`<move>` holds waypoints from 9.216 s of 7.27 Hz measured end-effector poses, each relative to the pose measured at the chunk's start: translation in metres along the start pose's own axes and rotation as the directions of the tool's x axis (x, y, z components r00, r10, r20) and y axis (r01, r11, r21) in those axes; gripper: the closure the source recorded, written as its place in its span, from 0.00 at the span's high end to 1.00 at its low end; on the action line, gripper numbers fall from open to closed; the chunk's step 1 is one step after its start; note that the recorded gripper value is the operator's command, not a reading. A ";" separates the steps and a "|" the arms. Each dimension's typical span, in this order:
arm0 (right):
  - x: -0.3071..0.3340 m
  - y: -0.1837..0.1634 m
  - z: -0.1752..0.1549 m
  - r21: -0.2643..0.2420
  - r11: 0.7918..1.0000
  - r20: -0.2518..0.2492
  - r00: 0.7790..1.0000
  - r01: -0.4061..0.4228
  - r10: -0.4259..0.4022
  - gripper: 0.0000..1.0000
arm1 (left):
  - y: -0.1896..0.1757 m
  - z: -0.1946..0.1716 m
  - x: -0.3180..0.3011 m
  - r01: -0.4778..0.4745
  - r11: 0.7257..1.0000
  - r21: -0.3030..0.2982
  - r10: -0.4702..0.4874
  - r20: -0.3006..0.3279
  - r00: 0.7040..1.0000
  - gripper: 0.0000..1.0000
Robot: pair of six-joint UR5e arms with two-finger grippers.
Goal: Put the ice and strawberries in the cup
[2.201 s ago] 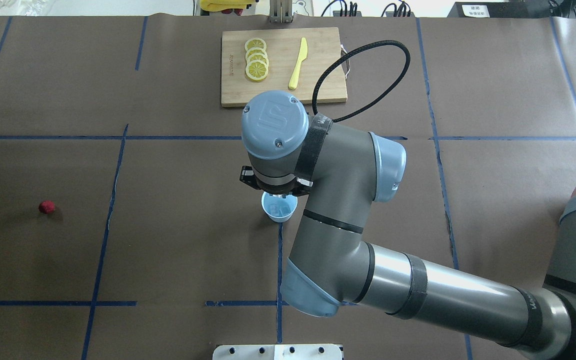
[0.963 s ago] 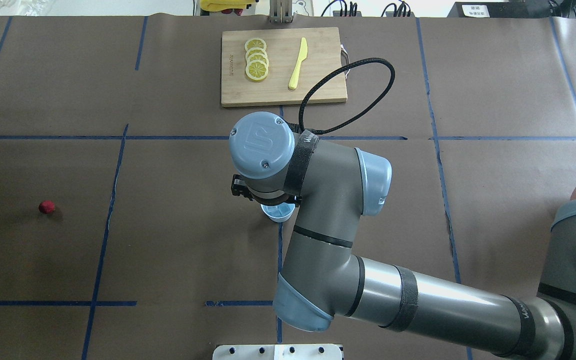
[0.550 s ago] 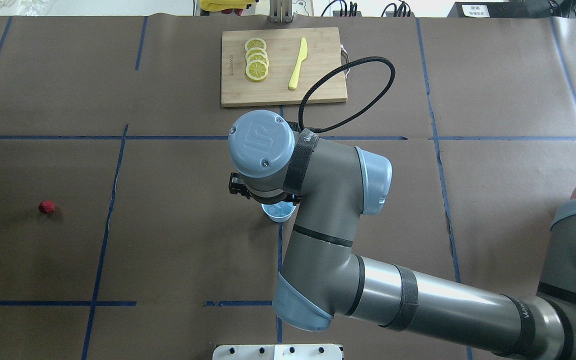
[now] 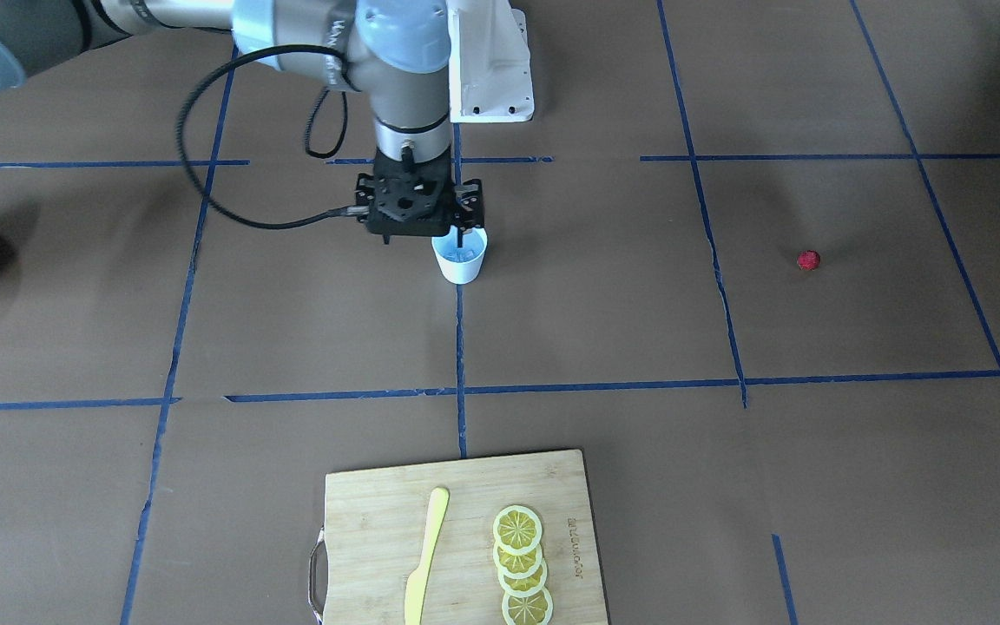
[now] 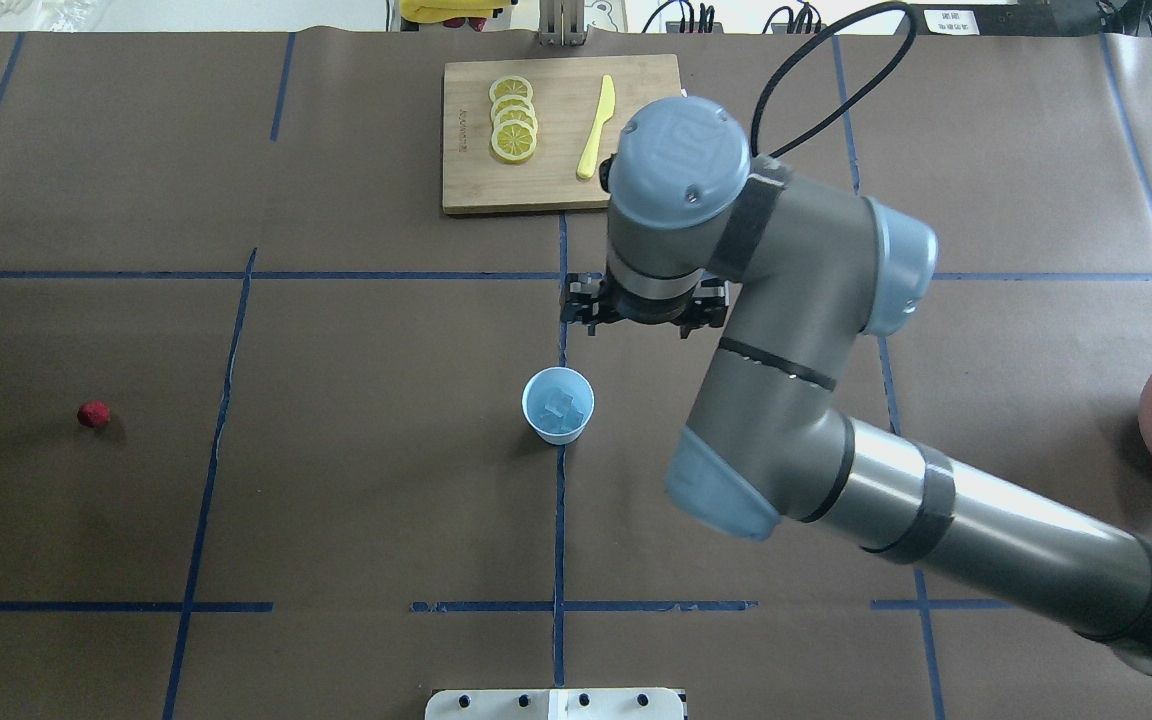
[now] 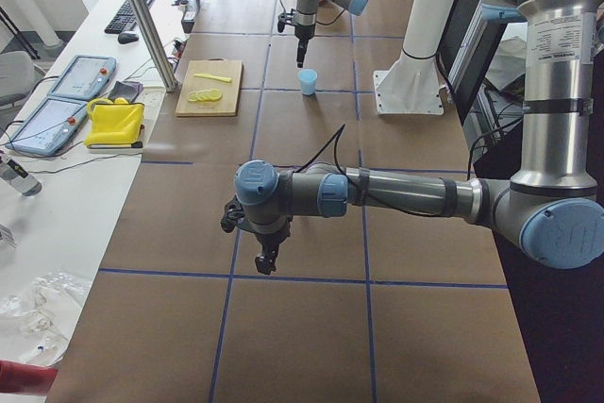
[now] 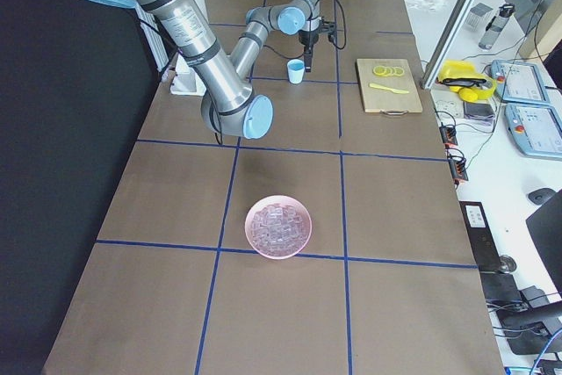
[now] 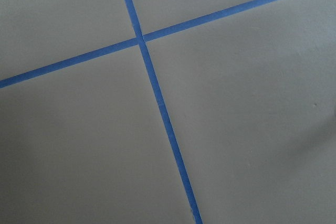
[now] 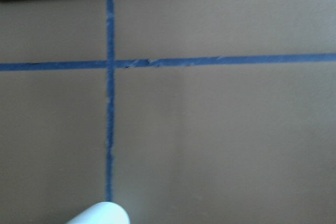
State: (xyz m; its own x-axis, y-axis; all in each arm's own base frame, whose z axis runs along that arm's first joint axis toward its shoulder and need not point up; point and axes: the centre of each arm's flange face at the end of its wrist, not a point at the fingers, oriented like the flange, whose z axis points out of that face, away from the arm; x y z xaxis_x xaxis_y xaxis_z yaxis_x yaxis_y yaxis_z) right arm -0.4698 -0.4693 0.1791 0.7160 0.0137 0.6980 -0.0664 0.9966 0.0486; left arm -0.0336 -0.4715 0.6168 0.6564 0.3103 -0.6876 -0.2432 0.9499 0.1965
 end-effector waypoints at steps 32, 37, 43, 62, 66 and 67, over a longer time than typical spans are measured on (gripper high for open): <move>0.687 0.038 -0.074 -0.125 0.952 -0.005 0.960 0.279 -0.281 0.99 | -0.030 0.195 0.263 0.196 0.970 0.140 -0.197 -0.006 0.980 0.00; 0.686 0.037 -0.075 -0.124 0.952 -0.005 0.960 0.279 -0.282 0.99 | -0.043 0.150 0.306 0.198 0.971 0.135 -0.198 -0.012 0.980 0.00; 0.685 0.036 -0.076 -0.122 0.952 -0.006 0.959 0.281 -0.284 0.99 | -0.147 0.043 0.530 0.416 0.904 0.098 -0.410 -0.082 0.909 0.00; 0.684 0.036 -0.075 -0.117 0.952 0.008 0.959 0.283 -0.284 0.99 | -0.131 0.064 0.540 0.168 0.978 0.125 -0.171 0.013 0.985 1.00; 0.695 0.042 -0.071 -0.128 0.957 0.005 0.965 0.262 -0.263 0.97 | -0.123 -0.012 0.181 -0.046 0.998 0.051 0.044 0.041 0.998 1.00; 0.702 0.046 -0.071 -0.129 0.961 0.002 0.969 0.245 -0.247 0.97 | -0.105 -0.023 0.093 -0.036 0.998 0.051 0.035 0.024 0.999 1.00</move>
State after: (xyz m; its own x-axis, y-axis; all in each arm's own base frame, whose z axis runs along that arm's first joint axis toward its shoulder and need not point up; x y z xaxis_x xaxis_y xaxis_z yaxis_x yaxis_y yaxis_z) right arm 0.0790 -0.4082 0.6202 0.7087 -0.2329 0.6660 0.2013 0.9715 0.1255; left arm 0.0366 -0.5432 0.5166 0.6647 0.3439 -0.6633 -0.2299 0.9388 0.2565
